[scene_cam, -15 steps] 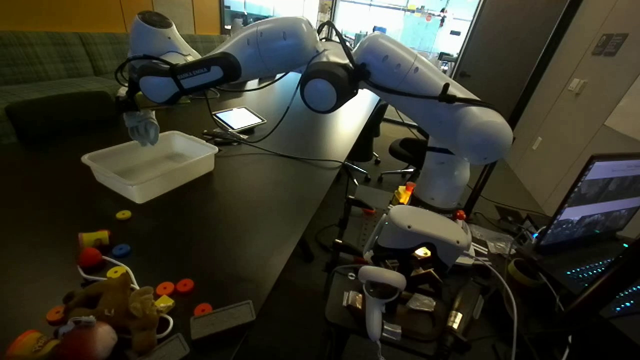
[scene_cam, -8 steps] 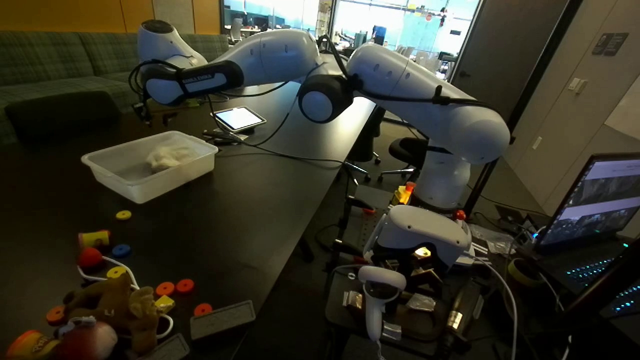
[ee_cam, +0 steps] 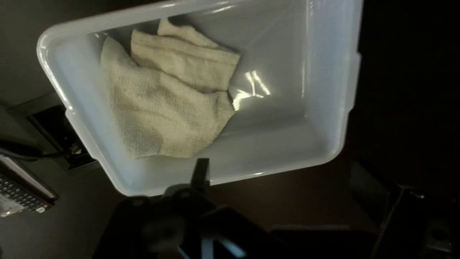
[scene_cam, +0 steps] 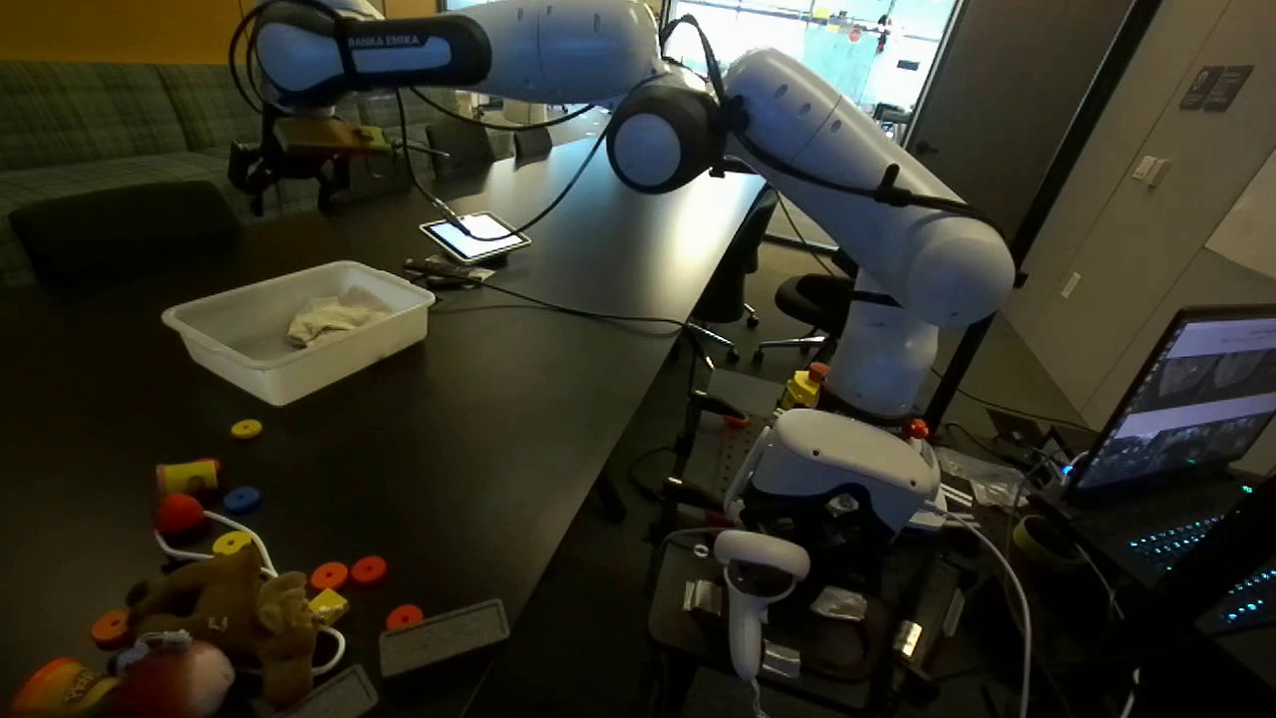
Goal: Use the towel to push all the objects on the table to the left
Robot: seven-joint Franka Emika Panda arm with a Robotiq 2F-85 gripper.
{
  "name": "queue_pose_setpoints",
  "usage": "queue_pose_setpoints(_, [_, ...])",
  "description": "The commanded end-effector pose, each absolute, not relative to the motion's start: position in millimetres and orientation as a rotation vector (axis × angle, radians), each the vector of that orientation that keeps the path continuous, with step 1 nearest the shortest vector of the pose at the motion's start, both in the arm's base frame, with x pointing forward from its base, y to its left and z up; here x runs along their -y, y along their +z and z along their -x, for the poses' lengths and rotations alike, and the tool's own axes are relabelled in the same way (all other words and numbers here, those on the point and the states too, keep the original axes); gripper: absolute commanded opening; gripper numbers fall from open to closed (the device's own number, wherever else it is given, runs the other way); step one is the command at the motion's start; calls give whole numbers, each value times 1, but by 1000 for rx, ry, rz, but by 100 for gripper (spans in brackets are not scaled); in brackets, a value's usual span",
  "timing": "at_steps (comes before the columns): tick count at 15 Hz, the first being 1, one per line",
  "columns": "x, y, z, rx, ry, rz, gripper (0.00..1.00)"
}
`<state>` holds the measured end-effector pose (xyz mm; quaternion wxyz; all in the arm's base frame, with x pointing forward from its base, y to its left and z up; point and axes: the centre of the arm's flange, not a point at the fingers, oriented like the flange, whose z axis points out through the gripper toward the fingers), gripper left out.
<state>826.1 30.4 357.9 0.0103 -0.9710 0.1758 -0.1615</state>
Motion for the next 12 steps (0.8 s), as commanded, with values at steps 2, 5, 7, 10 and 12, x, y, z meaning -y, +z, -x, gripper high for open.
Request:
queue_pose_setpoints(2, [-41, 401, -744, -426, -212, 2927, 100])
queue_pose_setpoints(5, [-59, 421, -721, -342, -32, 2861, 100])
queue_pose_setpoints(7, [-68, 433, -703, -284, 48, 2828, 100])
queue_pose_setpoints(10, [-77, 445, -674, -200, 126, 2778, 100])
queue_pose_setpoints(12, [-85, 446, -731, -235, 93, 2816, 100])
